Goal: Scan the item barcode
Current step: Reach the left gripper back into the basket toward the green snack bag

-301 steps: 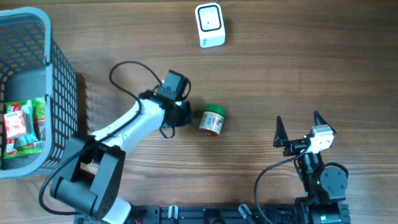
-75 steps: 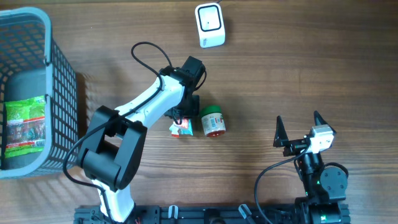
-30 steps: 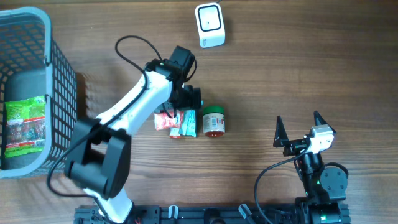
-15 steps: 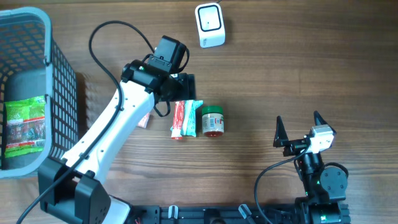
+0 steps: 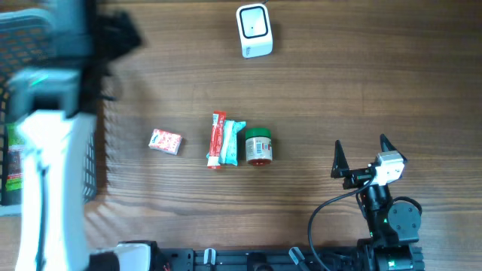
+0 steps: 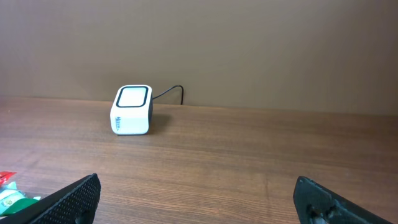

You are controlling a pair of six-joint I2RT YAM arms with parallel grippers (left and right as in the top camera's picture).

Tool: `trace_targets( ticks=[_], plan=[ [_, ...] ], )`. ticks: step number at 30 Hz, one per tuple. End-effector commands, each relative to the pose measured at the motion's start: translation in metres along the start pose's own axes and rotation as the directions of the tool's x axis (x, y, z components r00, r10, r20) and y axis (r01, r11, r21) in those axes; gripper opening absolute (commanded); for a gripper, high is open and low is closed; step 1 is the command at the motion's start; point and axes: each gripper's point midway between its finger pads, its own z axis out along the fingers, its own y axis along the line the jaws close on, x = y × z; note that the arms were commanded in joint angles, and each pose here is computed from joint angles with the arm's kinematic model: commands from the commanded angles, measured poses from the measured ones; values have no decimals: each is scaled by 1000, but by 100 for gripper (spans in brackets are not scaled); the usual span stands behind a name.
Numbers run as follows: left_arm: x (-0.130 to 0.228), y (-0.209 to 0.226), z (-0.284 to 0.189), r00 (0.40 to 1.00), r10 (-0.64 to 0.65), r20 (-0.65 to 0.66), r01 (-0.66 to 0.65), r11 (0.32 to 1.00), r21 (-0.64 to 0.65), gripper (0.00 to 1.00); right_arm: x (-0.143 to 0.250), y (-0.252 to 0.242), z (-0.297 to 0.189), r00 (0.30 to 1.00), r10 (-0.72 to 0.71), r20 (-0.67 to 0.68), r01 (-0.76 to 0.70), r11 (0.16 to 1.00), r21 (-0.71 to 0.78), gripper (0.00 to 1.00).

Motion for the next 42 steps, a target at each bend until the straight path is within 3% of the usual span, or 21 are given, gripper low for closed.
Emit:
trace_targets(
  ticks=[1,6,13,18,21,24,32,42],
  plan=[
    [-41,90,-13,992,-30,120,57,973,-225,100,-2,-3,0,1000,10,8,-10,1000,14,100],
    [-33,184,1,992,-112,61,128,891,-435,100,-2,-3,0,1000,10,8,-10,1000,14,100],
    [32,275,56,950,-257,-180,96,786,-611,100,-2,-3,0,1000,10,8,-10,1000,14,100],
    [90,291,105,874,-245,-420,-41,823,-566,100,-2,-3,0,1000,10,8,-10,1000,14,100],
    [130,277,137,797,-172,-580,-99,909,-405,100,-2,-3,0,1000,10,8,-10,1000,14,100],
    [164,273,152,725,-151,-672,-114,936,-333,100,-2,-3,0,1000,9,8,-10,1000,14,100],
    [224,291,164,599,-173,-782,-185,920,-345,100,-2,-3,0,1000,9,8,-10,1000,13,99],
    [261,314,167,580,-205,-788,-259,871,-418,100,-2,-3,0,1000,9,8,-10,1000,14,100]
  ],
)
